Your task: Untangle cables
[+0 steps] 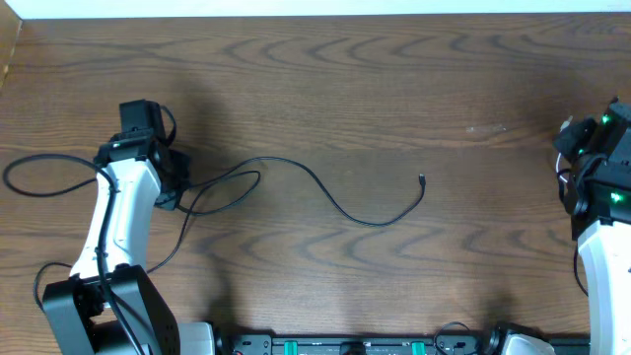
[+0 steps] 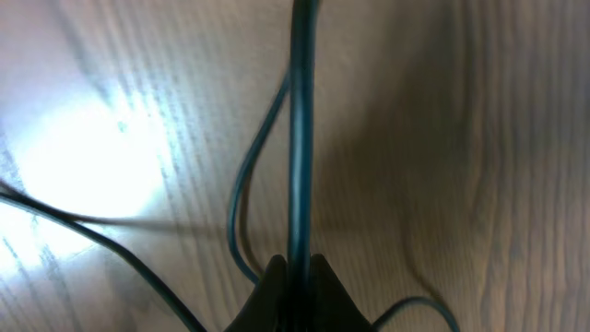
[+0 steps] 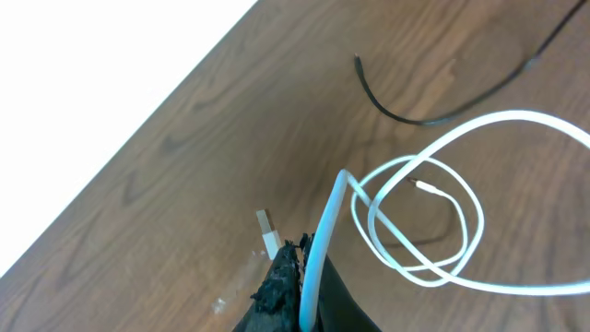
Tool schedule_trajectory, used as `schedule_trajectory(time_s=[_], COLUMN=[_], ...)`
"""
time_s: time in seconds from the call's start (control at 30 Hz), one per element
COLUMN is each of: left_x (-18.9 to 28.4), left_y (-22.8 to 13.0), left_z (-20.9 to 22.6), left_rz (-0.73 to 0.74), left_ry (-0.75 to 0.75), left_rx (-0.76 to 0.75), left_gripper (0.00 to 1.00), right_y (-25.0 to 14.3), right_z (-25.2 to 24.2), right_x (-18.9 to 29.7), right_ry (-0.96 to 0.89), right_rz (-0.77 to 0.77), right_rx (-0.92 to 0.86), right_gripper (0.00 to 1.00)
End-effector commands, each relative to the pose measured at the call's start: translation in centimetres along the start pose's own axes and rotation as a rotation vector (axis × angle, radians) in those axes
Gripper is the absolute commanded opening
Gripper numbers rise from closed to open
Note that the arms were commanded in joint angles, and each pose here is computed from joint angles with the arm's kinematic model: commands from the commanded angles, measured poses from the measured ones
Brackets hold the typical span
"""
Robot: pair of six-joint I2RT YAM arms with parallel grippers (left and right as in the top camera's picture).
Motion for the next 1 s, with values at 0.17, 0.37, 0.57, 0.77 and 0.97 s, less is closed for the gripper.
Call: schedule_trajectory(time_s=[0.17, 0.37, 0.57, 0.77, 0.97], left_x=[0.2, 0.6, 0.8, 0.8, 0.8], left_y=[-3.5, -6.2, -7.3, -7.3, -7.3], left_z=[-1.9, -2.8, -3.0, -3.0, -3.0], left_rz=[0.028, 0.038, 0.038, 0.038, 0.038], left_ry=[-0.068, -0.107, -0.120, -0.120, -0.120], left_rx=[-0.248, -0.367, -0.429, -0.429, -0.429], left_gripper=[0.07, 0.08, 0.08, 0.08, 0.08], right_y=[-1.2, -4.1, -6.0, -7.2, -7.5], right_z=[-0.1, -0.3, -0.7, -1.0, -1.1], right_x=[-3.5, -7.3, -9.2, -10.0, -10.1], right_ry=[-0.052, -0.079, -0.109, -0.125, -0.131], right_rz=[0.079, 0.205, 0.280, 0.332, 0.347], right_rx=[0.058, 0.094, 0.110, 0.120, 0.124], right_gripper=[0.01, 0.01, 0.01, 0.01, 0.01])
Point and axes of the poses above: each gripper's point midway between its finger pads, its own x axis back along the fingers, its own z axis along the line the jaws close on, y = z × x, the point moved 9 cm from there along x, back along the fingers, and after that the axes turned 8 degrees about x, right-handed, at the moved point
